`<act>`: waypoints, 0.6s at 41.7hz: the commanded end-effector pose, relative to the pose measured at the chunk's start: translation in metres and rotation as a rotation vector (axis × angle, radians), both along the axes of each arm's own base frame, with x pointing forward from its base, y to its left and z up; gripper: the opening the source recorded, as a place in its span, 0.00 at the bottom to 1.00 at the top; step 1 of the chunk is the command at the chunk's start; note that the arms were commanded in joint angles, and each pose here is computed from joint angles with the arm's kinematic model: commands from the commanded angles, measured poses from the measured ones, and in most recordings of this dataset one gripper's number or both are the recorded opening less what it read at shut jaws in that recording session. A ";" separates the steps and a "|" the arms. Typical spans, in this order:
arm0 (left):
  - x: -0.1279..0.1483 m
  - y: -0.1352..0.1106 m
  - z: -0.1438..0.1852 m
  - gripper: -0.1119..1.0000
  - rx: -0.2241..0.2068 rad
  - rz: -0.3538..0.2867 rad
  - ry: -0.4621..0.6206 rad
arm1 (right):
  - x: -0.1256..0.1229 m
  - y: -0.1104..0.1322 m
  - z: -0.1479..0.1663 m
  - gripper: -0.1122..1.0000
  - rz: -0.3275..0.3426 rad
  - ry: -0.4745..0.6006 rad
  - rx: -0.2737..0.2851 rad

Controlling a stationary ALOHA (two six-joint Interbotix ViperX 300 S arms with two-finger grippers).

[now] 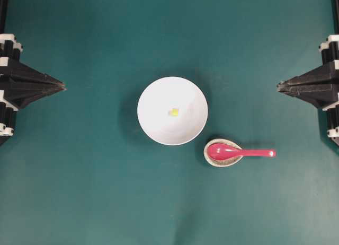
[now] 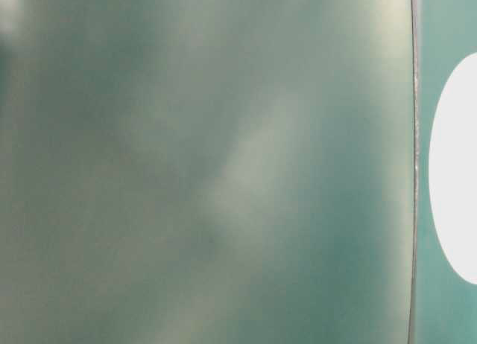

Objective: Scoop the yellow hexagonal prism block from the bowl with a spoon using the right arm.
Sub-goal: 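Move the right gripper toward the red spoon handle in the spoon rest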

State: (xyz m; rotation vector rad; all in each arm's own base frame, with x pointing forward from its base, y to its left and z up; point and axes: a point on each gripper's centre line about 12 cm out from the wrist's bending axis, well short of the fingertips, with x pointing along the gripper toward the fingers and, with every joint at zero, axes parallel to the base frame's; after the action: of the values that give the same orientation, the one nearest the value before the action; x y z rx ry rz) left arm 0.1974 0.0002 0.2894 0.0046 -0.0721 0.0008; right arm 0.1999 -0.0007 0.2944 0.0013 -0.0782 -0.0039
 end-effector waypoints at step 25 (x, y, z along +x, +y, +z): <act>0.004 0.000 0.011 0.12 -0.008 0.000 -0.015 | 0.005 0.002 -0.002 0.55 0.010 0.035 0.009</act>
State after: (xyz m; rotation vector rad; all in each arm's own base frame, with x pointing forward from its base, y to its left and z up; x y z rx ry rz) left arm 0.1980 0.0001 0.2892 -0.0032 -0.0598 -0.0002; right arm 0.2028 0.0000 0.2872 0.0092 -0.0291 -0.0003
